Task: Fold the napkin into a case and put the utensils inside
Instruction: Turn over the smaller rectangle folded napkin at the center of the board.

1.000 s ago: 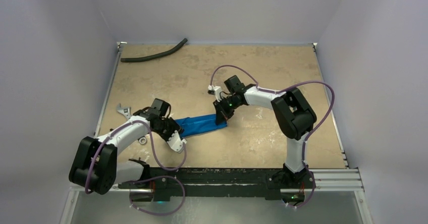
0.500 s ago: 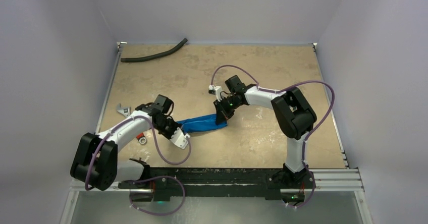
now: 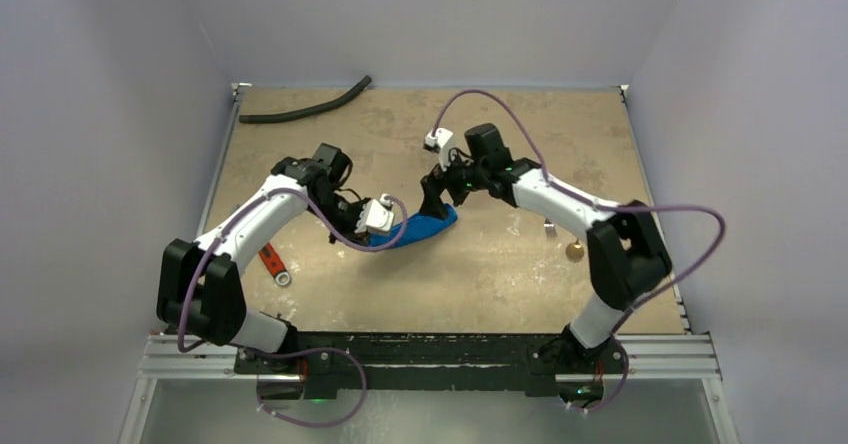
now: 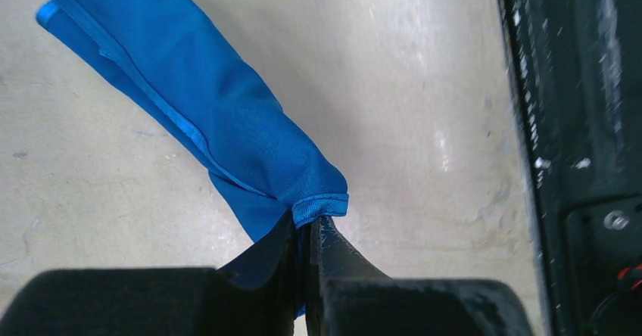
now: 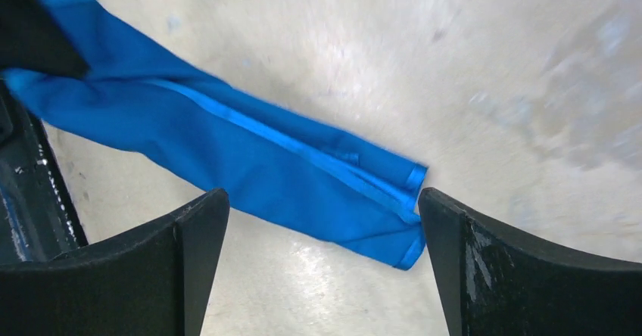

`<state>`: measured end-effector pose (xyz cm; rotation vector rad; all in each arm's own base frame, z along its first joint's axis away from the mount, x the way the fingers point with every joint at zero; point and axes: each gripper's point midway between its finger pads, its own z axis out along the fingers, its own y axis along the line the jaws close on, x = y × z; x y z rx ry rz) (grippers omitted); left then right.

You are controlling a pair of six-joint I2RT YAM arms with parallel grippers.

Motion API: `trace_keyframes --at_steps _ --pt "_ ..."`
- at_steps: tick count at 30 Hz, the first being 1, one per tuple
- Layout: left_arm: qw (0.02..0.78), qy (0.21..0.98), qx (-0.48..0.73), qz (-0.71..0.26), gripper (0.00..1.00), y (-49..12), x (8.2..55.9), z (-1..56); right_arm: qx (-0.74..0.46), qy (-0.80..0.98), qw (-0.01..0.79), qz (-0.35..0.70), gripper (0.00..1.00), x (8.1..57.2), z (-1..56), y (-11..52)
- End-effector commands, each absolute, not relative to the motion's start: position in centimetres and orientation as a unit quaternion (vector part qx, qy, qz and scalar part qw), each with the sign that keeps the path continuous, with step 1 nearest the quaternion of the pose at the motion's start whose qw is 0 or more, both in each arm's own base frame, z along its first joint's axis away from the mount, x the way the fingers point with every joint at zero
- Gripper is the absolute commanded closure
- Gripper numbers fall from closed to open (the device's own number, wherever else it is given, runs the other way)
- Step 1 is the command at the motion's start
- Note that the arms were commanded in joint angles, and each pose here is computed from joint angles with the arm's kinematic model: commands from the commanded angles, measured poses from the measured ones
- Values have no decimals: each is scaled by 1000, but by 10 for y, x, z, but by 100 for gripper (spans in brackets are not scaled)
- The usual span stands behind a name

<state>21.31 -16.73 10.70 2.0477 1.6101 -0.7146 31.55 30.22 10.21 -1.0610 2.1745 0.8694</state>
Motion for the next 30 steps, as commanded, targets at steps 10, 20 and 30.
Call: trace_keyframes --at_steps 10,20,30 --pt "256 637 626 -370 100 -183 211 175 -595 548 498 313 1 276 171 296" --pt "262 642 622 -364 100 -173 217 180 -656 489 462 343 1 259 133 347" --pt "284 640 625 -346 100 -166 229 189 -657 523 466 280 11 283 91 373"
